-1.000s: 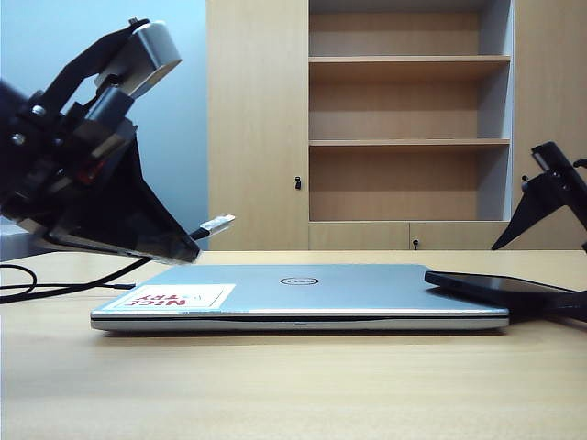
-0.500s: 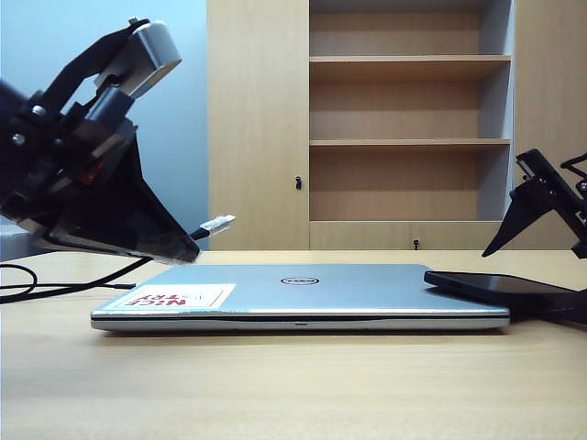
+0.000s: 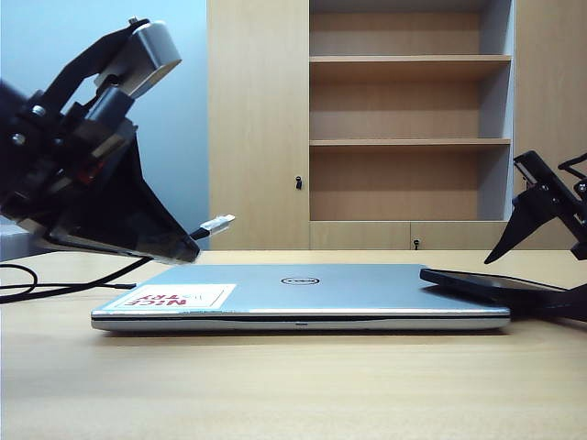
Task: Pick up the charging cable and the phone, plug the charging cable into the charging port on the phone, and finally place them back on the table.
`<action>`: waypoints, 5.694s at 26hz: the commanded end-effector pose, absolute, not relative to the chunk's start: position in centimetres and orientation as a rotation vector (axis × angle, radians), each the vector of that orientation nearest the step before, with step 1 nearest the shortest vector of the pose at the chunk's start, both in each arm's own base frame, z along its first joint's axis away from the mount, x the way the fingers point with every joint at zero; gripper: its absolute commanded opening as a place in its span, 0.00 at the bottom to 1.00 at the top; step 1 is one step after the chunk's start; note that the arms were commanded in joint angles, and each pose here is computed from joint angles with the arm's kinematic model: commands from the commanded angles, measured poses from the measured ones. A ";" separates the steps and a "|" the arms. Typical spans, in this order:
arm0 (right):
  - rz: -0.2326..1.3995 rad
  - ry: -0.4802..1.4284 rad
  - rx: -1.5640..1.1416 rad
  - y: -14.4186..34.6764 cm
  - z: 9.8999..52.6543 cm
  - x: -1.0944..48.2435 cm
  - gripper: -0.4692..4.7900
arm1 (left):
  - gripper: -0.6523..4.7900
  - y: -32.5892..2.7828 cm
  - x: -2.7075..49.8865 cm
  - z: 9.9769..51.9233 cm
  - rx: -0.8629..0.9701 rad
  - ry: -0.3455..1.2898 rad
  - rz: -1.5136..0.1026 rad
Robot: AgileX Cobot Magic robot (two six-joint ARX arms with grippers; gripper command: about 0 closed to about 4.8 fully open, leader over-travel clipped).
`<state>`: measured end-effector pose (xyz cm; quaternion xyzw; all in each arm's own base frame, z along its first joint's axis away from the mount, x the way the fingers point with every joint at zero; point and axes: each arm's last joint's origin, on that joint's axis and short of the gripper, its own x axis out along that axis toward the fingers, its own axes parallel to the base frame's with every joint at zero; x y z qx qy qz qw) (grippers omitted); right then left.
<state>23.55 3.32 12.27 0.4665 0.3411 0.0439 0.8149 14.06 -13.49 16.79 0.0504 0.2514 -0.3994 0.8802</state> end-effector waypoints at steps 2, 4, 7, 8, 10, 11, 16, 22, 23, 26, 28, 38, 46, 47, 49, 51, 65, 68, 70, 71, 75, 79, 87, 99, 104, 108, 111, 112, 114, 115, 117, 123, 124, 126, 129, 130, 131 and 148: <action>0.005 0.852 1.004 3.2 10.6 22.5 0.67 | 0.11 -13.6 14.1 17.0 0.100 0.508 -0.837; 0.005 0.852 1.004 3.2 10.6 22.5 0.64 | 0.11 -13.6 14.1 17.0 0.100 0.508 -0.837; 0.005 0.852 1.004 3.2 10.6 22.5 0.51 | 0.11 -13.5 14.1 17.0 0.100 0.508 -0.837; 0.005 0.852 1.004 3.2 10.6 22.5 0.48 | 0.11 -13.6 14.1 17.0 0.100 0.508 -0.837; 0.005 0.852 1.004 3.2 10.6 22.5 0.43 | 0.11 -13.5 14.1 17.0 0.100 0.508 -0.837; 0.005 0.852 1.004 3.2 10.6 22.5 0.40 | 0.11 -13.6 14.1 17.0 0.100 0.508 -0.837; 0.004 0.851 1.004 3.2 10.6 22.5 0.16 | 0.11 -13.5 14.1 17.0 0.100 0.508 -0.837; 0.014 0.824 0.976 3.2 10.8 22.7 0.08 | 0.11 -13.5 14.1 17.0 0.100 0.508 -0.837; 0.040 0.802 0.955 3.2 11.0 22.8 0.08 | 0.11 -13.5 14.1 17.0 0.100 0.508 -0.837; 0.075 0.754 0.928 3.2 12.0 22.8 0.08 | 0.11 -13.5 14.1 17.0 0.100 0.508 -0.837; 0.101 0.724 0.890 3.2 12.9 22.7 0.08 | 0.11 -13.5 14.1 17.0 0.100 0.508 -0.837; 0.170 0.750 0.596 3.0 19.5 21.3 0.08 | 0.11 -13.6 14.1 17.0 0.100 0.507 -0.837; 0.208 0.901 0.349 3.5 26.1 19.3 0.08 | 0.11 -13.6 14.1 17.0 0.100 0.507 -0.837; 0.207 0.945 0.328 3.9 26.7 18.9 0.08 | 0.11 -13.6 14.1 17.0 0.100 0.507 -0.837; 0.170 1.017 0.270 4.5 27.3 18.2 0.08 | 0.11 -13.6 14.1 17.0 0.100 0.506 -0.837; 0.147 1.065 0.221 5.0 27.3 17.9 0.08 | 0.11 -13.6 14.1 17.0 0.100 0.507 -0.837; 0.070 1.421 -0.023 7.5 23.2 18.5 0.08 | 0.11 -13.6 14.2 17.1 0.097 0.498 -0.838; 0.061 1.456 -0.033 7.7 22.6 19.0 0.08 | 0.11 -13.6 14.2 17.1 0.097 0.498 -0.838; 0.056 1.474 -0.039 7.8 22.2 19.2 0.09 | 0.11 -13.6 14.2 17.1 0.097 0.498 -0.838; 0.056 1.474 -0.038 7.8 22.1 19.3 0.09 | 0.11 -13.6 14.2 17.1 0.097 0.499 -0.838; 0.060 1.460 -0.034 7.9 22.1 19.4 0.25 | 0.11 -13.6 14.2 17.1 0.097 0.498 -0.838; 0.062 1.454 -0.031 7.9 22.1 19.5 0.25 | 0.11 -13.6 14.2 17.1 0.095 0.493 -0.839; 0.065 1.437 -0.027 8.2 21.6 20.2 0.25 | 0.11 -13.6 14.2 17.2 0.094 0.489 -0.839; 0.265 1.300 0.098 9.4 25.7 22.0 0.08 | 0.11 -14.5 13.2 17.1 0.061 0.520 -0.892; 0.451 1.115 0.289 10.4 27.6 23.0 0.08 | 0.11 -15.5 12.1 17.0 -0.019 0.576 -0.929; 0.536 1.030 0.359 10.9 28.2 23.7 0.08 | 0.11 -15.7 11.8 17.0 -0.050 0.597 -0.938; 0.592 0.966 0.407 11.2 28.5 24.2 0.08 | 0.11 -15.7 11.6 16.9 -0.075 0.615 -0.935; 0.609 0.951 0.428 11.3 28.5 24.3 0.08 | 0.11 -15.7 11.6 16.8 -0.091 0.626 -0.929; 0.645 0.924 0.485 11.5 28.2 24.5 0.08 | 0.11 -15.6 11.5 16.6 -0.107 0.642 -0.920; 0.663 0.913 0.512 11.6 28.0 24.6 0.08 | 0.11 -15.6 11.5 16.5 -0.122 0.655 -0.913; 0.696 0.893 0.584 11.8 27.2 24.7 0.08 | 0.11 -15.5 11.5 16.3 -0.143 0.669 -0.905; 0.737 0.818 0.833 11.8 23.7 24.3 0.08 | 0.11 -15.6 11.5 16.3 -0.235 0.705 -0.875; 0.737 0.810 0.859 11.7 23.3 24.2 0.08 | 0.11 -15.6 11.6 16.3 -0.251 0.711 -0.870; 0.727 0.809 0.982 11.5 21.9 23.6 0.08 | 0.11 -15.9 11.7 16.3 -0.312 0.722 -0.859; 0.711 0.828 1.034 11.3 20.9 23.1 0.08 | 0.11 -16.2 11.6 16.3 -0.357 0.729 -0.864; 0.707 0.828 1.046 11.2 20.6 23.0 0.08 | 0.11 -16.4 11.5 16.3 -0.365 0.734 -0.868; 0.705 0.829 1.058 11.1 20.4 22.8 0.08 | 0.11 -16.5 11.4 16.3 -0.379 0.733 -0.874; 0.729 0.818 0.960 13.4 19.4 21.2 0.08 | 0.11 -17.6 11.1 15.6 -0.512 0.824 -0.853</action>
